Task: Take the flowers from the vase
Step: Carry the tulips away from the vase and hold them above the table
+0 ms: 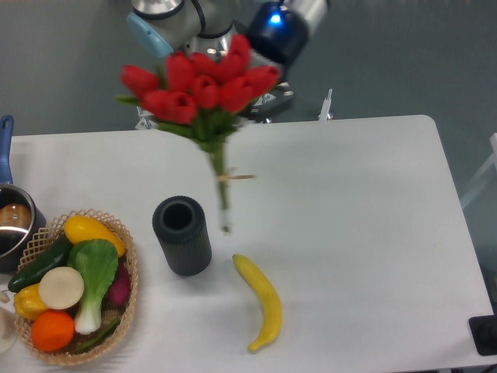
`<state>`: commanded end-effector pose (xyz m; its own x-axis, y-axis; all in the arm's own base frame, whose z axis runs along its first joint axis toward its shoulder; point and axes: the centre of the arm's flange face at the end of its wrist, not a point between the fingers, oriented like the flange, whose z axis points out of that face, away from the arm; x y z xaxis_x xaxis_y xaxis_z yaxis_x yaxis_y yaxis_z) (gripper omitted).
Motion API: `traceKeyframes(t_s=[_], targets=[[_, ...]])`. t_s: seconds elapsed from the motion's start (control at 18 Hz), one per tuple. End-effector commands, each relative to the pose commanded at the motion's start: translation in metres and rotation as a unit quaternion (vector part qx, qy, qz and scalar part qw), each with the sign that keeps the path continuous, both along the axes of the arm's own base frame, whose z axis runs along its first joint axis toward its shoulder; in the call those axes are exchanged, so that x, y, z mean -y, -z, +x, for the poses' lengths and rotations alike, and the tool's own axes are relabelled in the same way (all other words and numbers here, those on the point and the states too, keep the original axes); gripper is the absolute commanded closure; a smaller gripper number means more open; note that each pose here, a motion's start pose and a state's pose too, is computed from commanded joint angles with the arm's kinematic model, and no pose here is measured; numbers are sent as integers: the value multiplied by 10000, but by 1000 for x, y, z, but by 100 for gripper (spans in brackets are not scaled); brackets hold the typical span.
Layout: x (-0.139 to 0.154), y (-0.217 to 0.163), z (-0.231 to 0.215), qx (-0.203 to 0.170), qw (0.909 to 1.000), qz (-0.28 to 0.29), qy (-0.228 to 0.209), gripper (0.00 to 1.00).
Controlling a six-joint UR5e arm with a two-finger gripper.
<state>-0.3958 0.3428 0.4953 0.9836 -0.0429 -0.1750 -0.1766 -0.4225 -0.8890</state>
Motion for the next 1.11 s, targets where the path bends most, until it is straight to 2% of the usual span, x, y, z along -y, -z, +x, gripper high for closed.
traceKeyframes(t_s=[0.22, 0.39, 0.56, 0.67, 0.83, 1.0, 1.11], targets=[[13, 33, -60, -168, 9957, -750, -519, 100], [23, 59, -95, -54, 9911, -1079, -784, 100], [28, 92, -110, 29, 9801, -1685, -1052, 100], [29, 113, -119, 91, 9732, -1996, -1138, 100], [20, 141, -126, -17, 9653, -2409, -1005, 100], [18, 155, -129, -82, 9511, -2884, -1108, 100], [17, 162, -126, -95, 9347, -3338, -1216, 100]])
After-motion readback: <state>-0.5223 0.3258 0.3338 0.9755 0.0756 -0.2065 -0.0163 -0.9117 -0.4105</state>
